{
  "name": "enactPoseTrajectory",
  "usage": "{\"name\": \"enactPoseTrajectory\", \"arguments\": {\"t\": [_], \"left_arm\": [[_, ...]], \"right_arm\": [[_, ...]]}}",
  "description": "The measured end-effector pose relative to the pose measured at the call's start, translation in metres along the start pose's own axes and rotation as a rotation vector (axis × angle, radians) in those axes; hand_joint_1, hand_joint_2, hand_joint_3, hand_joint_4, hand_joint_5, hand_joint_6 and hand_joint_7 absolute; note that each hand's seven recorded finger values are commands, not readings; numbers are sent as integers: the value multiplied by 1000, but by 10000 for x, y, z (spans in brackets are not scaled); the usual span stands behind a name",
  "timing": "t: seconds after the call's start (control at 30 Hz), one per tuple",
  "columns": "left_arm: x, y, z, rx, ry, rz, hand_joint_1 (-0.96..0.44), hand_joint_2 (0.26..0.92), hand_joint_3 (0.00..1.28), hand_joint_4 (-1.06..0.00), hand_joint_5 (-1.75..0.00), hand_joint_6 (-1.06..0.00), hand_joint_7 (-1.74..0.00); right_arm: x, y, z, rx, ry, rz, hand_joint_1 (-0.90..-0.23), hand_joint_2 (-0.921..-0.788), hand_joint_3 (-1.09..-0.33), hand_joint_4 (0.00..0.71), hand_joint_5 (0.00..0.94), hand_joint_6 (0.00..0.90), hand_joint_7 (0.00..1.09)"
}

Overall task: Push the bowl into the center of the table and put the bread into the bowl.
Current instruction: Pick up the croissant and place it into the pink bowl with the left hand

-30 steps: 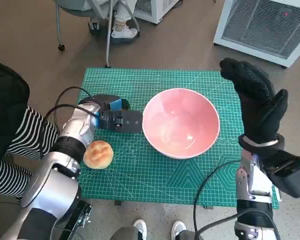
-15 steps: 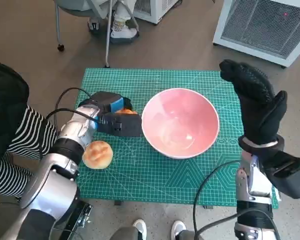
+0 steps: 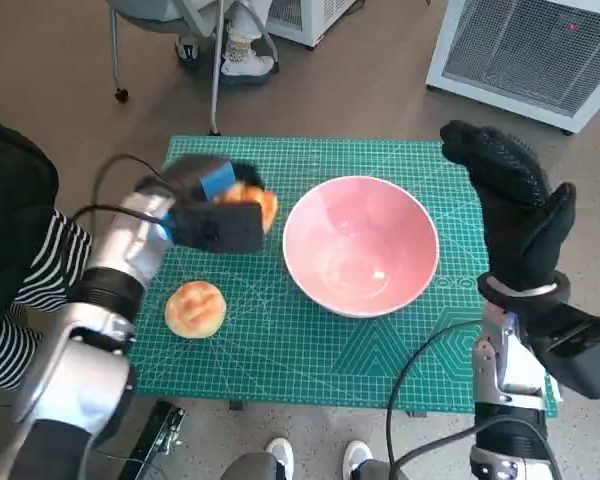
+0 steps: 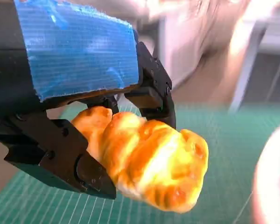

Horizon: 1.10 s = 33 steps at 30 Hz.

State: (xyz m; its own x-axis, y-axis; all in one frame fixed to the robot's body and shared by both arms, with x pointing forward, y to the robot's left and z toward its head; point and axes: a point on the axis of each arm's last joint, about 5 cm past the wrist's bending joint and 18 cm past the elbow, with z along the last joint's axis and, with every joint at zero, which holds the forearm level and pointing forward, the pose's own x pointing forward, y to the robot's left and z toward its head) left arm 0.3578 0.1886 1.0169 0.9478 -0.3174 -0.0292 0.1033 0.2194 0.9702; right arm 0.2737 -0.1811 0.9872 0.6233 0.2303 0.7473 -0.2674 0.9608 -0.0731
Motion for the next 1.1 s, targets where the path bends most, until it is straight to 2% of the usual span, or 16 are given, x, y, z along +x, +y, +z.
{"name": "enactPoseTrajectory", "arguments": {"t": [0.2,0.4,0.67,0.93,1.1], "left_arm": [[-74,358,126,-36,-147,201,369,921,87,-662,-1241,-596,-789],[-202,523,268,-66,-275,334,370,921,79,-671,-1232,-575,-855],[-369,504,500,-70,-419,396,373,921,67,-687,-1216,-583,-875],[-370,403,675,-51,-498,333,372,921,52,-704,-1193,-626,-726],[-301,264,765,-49,-520,257,370,921,57,-698,-1199,-636,-682]], "right_arm": [[8,4,15,-1,-8,3,-698,-921,-714,212,2,131,385],[7,4,18,-2,-10,3,-698,-921,-715,211,1,128,388],[-18,-5,15,-6,-2,-1,-697,-921,-721,211,1,125,392],[-48,-21,13,-11,8,-5,-701,-921,-723,210,0,121,396],[-52,-33,21,-16,7,-6,-700,-921,-724,210,0,120,399]]}}
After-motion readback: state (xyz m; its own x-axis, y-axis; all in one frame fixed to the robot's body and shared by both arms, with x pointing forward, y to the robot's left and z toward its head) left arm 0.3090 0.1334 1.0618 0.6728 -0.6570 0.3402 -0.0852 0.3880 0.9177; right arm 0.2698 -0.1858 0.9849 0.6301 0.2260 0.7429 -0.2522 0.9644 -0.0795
